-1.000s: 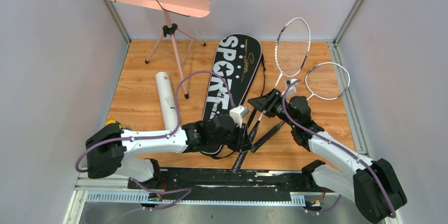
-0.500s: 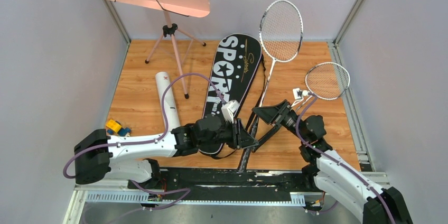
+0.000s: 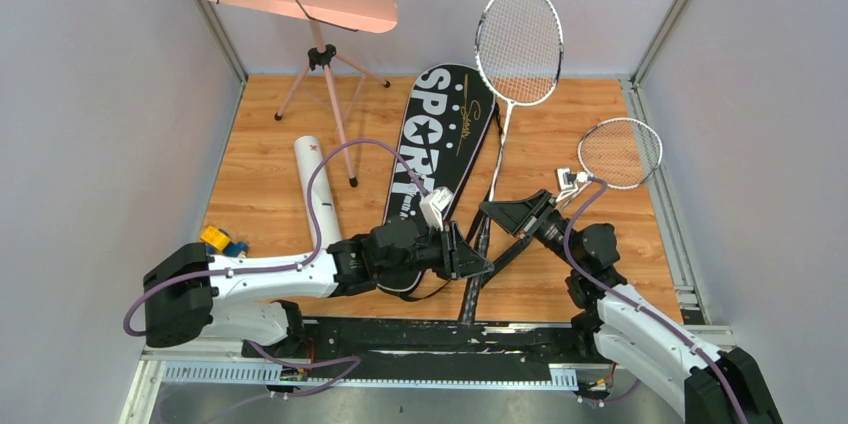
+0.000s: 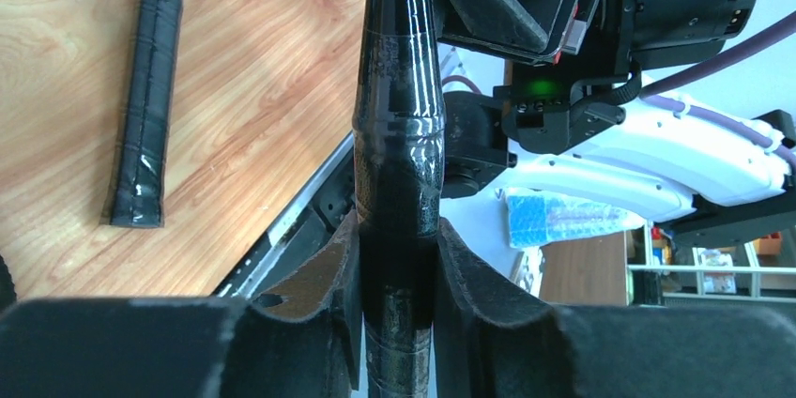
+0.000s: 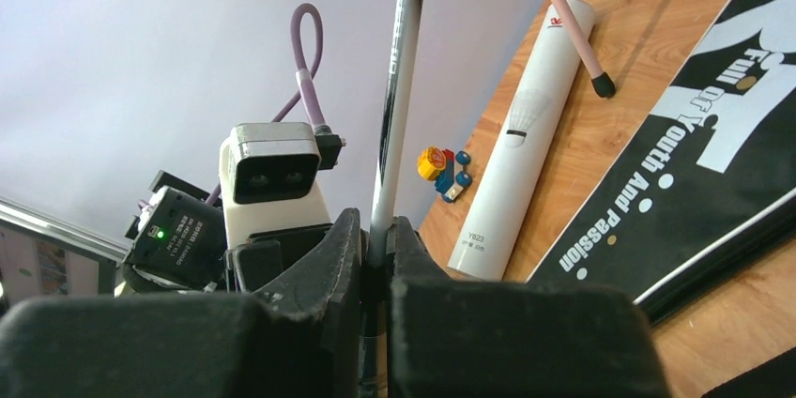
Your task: Pack up the badminton gear
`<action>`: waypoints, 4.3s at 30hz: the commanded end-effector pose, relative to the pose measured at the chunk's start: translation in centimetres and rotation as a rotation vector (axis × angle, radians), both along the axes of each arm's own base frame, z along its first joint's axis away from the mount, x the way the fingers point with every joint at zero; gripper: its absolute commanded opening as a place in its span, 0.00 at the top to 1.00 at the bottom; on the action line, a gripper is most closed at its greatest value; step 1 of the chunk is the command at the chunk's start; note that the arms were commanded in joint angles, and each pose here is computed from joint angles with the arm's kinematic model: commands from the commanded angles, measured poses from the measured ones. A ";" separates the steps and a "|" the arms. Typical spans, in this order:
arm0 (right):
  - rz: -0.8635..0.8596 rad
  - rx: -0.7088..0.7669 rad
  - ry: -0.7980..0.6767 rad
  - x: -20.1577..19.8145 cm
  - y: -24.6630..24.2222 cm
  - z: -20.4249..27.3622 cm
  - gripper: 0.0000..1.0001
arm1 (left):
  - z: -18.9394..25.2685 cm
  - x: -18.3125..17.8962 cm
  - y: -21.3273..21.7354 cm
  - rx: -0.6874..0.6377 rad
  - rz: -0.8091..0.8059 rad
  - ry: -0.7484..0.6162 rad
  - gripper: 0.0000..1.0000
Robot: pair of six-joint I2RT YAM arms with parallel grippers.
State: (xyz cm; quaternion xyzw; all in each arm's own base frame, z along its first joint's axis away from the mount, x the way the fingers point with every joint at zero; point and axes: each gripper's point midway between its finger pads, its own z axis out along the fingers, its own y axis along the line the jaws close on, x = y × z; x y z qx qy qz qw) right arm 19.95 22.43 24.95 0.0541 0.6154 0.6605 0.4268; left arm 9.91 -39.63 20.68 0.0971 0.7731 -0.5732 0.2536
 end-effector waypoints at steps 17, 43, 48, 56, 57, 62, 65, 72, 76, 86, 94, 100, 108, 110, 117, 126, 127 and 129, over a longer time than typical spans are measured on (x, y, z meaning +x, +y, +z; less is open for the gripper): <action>-0.222 -0.150 0.199 4.6 -4.2 -3.7 1.00 | -3.7 0.4 1.3 0.292 -0.063 -0.136 0.14; -0.179 -0.341 0.440 0.4 -6.6 -10.5 1.00 | -14.3 11.5 9.6 1.040 0.169 -0.275 0.23; -0.143 -0.354 0.463 0.2 -5.8 -11.4 1.00 | -16.2 12.1 10.0 1.085 0.161 -0.279 0.25; -0.105 -0.377 0.477 -0.4 -4.0 -12.1 1.00 | -17.7 12.2 10.0 1.108 0.139 -0.285 0.53; -0.103 -0.378 0.484 -0.5 -3.8 -12.2 1.00 | -17.6 12.2 9.9 1.099 0.139 -0.286 0.58; -0.084 -0.376 0.500 -0.9 -3.4 -12.6 1.00 | -16.1 11.7 8.8 1.011 0.127 -0.278 0.92; -0.086 -0.379 0.510 -1.2 -3.5 -13.0 1.00 | -14.8 11.5 8.3 0.970 0.125 -0.274 1.00; -0.158 -0.358 0.540 -1.4 -4.6 -13.1 1.00 | -12.9 11.4 8.3 0.919 0.169 -0.262 1.00; -0.171 -0.348 0.518 -1.5 -4.8 -12.4 1.00 | -12.7 11.6 8.7 0.914 0.199 -0.266 0.84; -0.139 -0.356 0.570 -2.2 -4.6 -13.3 1.00 | -14.7 11.2 8.2 0.889 0.172 -0.246 1.00; -0.137 -0.385 0.599 -2.1 -4.6 -14.3 1.00 | -11.0 11.3 7.7 0.741 0.240 -0.263 1.00; -0.082 -0.380 0.546 -2.0 -3.7 -14.2 1.00 | -9.9 11.0 7.6 0.683 0.235 -0.287 1.00; 0.043 -0.359 0.487 -3.1 -2.1 -13.7 1.00 | -9.7 10.9 7.5 0.684 0.200 -0.326 1.00; 0.079 -0.363 0.482 -3.8 -1.8 -14.0 1.00 | -9.8 10.9 7.5 0.688 0.192 -0.336 1.00; 0.205 -0.381 0.437 -5.8 -0.6 -13.6 1.00 | -9.4 10.7 7.1 0.680 0.137 -0.390 1.00; 0.223 -0.345 0.373 -4.3 1.0 -11.7 1.00 | -8.9 9.7 6.4 0.622 0.071 -0.411 1.00; 0.214 -0.330 0.363 -3.9 1.1 -11.4 1.00 | -8.9 9.6 6.4 0.616 0.070 -0.409 1.00; 0.183 -0.303 0.344 -2.8 1.4 -10.8 1.00 | -8.8 9.2 6.2 0.590 0.063 -0.397 1.00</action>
